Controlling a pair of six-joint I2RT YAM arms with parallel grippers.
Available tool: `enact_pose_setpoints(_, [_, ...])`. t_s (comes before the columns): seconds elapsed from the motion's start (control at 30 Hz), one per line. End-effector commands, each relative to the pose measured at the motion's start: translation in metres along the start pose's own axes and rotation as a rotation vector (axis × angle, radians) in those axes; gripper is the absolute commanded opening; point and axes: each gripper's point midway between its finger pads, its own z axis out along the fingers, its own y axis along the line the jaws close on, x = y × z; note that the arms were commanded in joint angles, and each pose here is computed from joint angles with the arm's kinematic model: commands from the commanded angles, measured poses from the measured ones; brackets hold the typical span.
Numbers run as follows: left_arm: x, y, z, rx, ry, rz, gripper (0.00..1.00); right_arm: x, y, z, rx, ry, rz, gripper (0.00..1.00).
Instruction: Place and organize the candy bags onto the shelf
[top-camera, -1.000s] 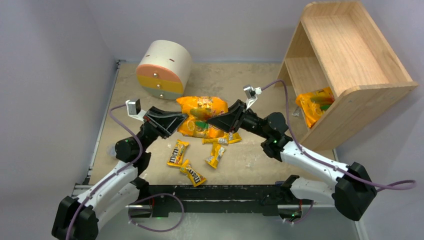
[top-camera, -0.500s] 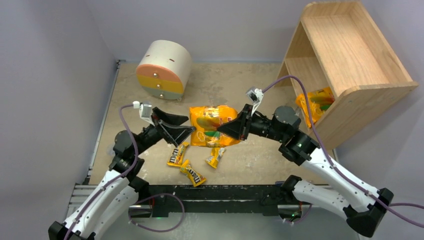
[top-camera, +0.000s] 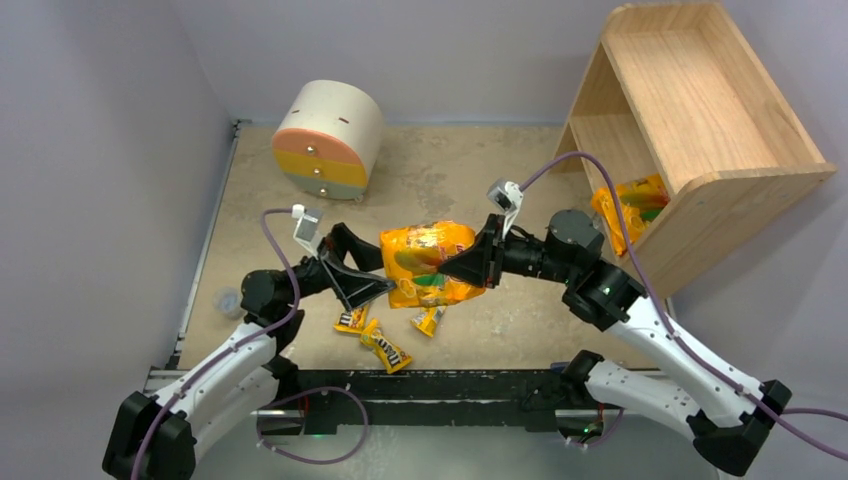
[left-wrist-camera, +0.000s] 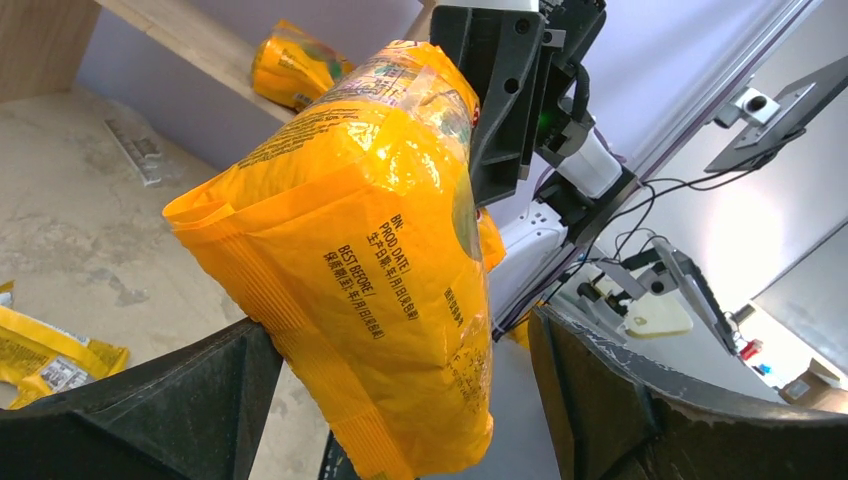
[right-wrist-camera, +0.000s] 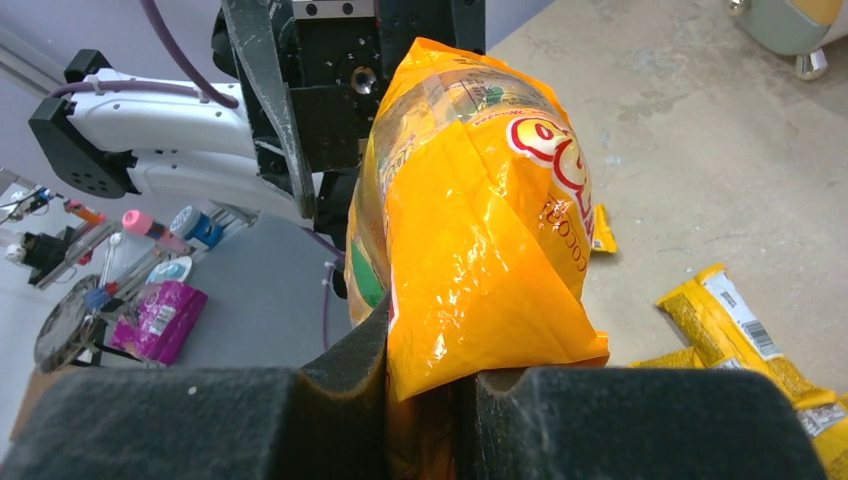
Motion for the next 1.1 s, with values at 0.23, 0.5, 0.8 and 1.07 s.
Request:
enact_pose_setpoints(0.23, [-0.01,-0.026,0.004,0.111,-0.009,0.014,0.73,-0.069,0.052,0.009,-0.223,-0.174,-0.174,0.06])
enact_pose_setpoints(0.5, [-0.014,-0.031,0.004,0.126,-0.033,0.004,0.22,-0.071,0.043,0.008,-0.157,-0.168,-0.184,0.13])
enact_pose_setpoints(0.8, [-0.033,0.005,0.014,-0.053,-0.116,-0.06,0.0,-0.053,-0.027,-0.032,0.325,-0.153,-0.044,0.96])
enact_pose_setpoints(1.07, [-0.087,0.073,0.045,-0.338,-0.208,0.004,0.0,0.017,-0.025,-0.062,0.266,-0.065,-0.037,0.99])
